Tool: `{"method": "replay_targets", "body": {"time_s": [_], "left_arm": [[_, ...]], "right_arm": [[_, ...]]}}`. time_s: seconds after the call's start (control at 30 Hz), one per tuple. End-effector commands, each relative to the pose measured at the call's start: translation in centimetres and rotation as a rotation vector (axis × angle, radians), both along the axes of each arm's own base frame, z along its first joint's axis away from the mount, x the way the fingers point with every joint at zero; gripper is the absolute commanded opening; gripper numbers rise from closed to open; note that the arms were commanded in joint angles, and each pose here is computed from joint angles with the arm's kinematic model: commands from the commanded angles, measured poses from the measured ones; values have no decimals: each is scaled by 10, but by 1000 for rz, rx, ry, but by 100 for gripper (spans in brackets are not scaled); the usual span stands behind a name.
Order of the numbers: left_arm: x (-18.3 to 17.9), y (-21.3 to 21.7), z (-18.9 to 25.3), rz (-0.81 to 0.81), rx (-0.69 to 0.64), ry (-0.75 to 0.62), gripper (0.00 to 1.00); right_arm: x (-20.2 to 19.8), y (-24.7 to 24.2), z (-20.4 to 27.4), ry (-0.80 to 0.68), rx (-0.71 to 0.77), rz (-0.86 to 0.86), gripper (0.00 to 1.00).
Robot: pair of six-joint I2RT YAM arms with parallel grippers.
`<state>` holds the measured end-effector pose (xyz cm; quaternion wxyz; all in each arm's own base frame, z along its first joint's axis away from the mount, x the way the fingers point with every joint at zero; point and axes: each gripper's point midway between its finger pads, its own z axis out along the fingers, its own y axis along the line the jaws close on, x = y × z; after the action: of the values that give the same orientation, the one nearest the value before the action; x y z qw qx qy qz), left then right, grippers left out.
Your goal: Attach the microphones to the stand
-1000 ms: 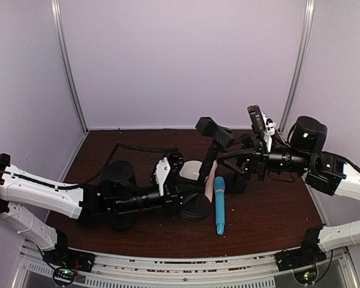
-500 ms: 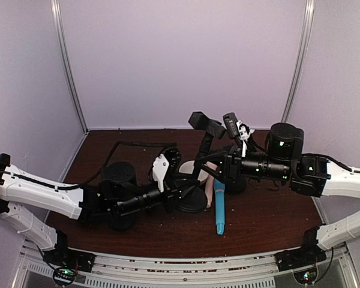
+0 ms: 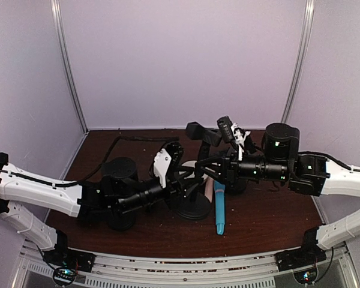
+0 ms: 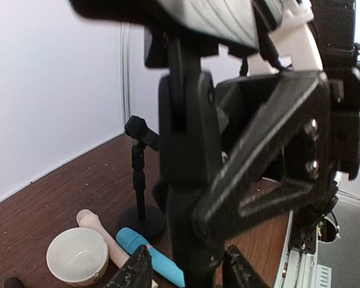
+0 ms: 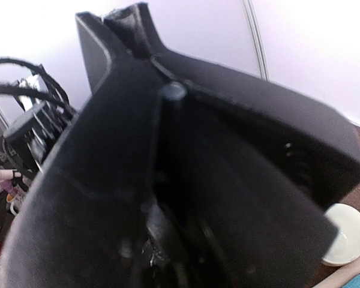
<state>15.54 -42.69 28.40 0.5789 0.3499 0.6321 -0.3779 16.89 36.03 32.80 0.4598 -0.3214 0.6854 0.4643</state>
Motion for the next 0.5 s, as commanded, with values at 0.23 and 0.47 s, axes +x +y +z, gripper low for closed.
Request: {"method": "replay_targets", "body": {"time_s": [0.23,0.47], "left_arm": [[-12,-14,12,-88,-24,-21,47],[-16,-19,13,-124,-25,-35,34]], "right_arm": [[-29,2,61,-184,61,165,3],[-35,3,62,-184,74,198,3]]}}
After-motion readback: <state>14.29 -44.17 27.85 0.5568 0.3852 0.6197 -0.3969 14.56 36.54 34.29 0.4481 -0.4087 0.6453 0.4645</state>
